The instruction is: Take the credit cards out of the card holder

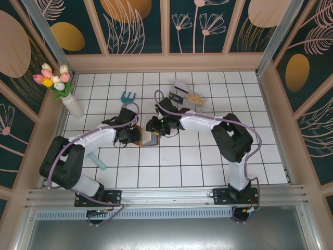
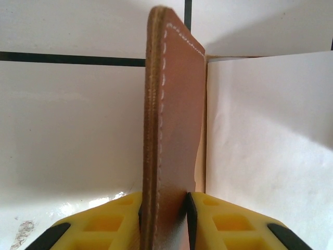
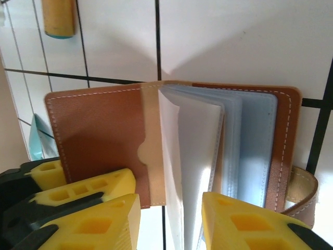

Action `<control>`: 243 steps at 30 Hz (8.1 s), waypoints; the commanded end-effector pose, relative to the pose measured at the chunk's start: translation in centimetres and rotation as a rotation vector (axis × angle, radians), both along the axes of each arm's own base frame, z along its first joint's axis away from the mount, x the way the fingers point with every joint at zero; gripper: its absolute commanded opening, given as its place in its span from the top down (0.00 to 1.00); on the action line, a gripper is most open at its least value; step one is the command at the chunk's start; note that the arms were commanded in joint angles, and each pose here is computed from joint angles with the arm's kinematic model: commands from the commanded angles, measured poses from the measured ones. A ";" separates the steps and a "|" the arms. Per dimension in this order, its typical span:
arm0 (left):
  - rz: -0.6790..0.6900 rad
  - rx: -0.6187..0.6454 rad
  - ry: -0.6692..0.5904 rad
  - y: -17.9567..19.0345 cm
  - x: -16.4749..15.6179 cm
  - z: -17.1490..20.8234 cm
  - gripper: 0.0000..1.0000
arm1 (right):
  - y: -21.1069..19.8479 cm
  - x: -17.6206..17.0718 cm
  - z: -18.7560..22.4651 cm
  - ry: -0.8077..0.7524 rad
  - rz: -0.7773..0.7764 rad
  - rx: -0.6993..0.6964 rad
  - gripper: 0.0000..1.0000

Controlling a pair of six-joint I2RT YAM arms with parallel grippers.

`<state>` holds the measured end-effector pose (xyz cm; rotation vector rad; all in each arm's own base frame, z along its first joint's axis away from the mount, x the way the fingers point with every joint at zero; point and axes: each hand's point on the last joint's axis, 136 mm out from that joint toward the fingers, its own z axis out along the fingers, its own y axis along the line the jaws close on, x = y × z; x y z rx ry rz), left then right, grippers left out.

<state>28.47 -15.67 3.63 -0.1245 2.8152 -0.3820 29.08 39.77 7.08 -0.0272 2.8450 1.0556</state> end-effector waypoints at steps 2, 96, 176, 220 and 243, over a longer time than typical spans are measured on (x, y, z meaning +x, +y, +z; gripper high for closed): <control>0.003 -0.003 0.008 0.2 -0.2 -0.4 0.73 | 0.0 -0.5 -1.1 0.030 0.013 -0.053 0.61; 0.092 -0.395 -0.051 -4.1 -0.6 2.8 0.95 | 3.3 1.0 -3.1 0.120 0.043 0.217 0.67; 0.009 -0.483 0.015 -9.1 2.9 2.0 0.89 | -8.4 2.1 -4.3 -0.096 0.049 -0.268 0.70; 0.036 -0.508 0.121 -9.9 2.6 -2.3 0.88 | -10.2 0.1 -8.6 -0.022 0.077 -0.404 0.75; 0.044 -0.577 0.126 -9.4 2.2 -2.5 0.94 | -10.5 -1.7 -10.8 0.013 0.131 -0.473 0.77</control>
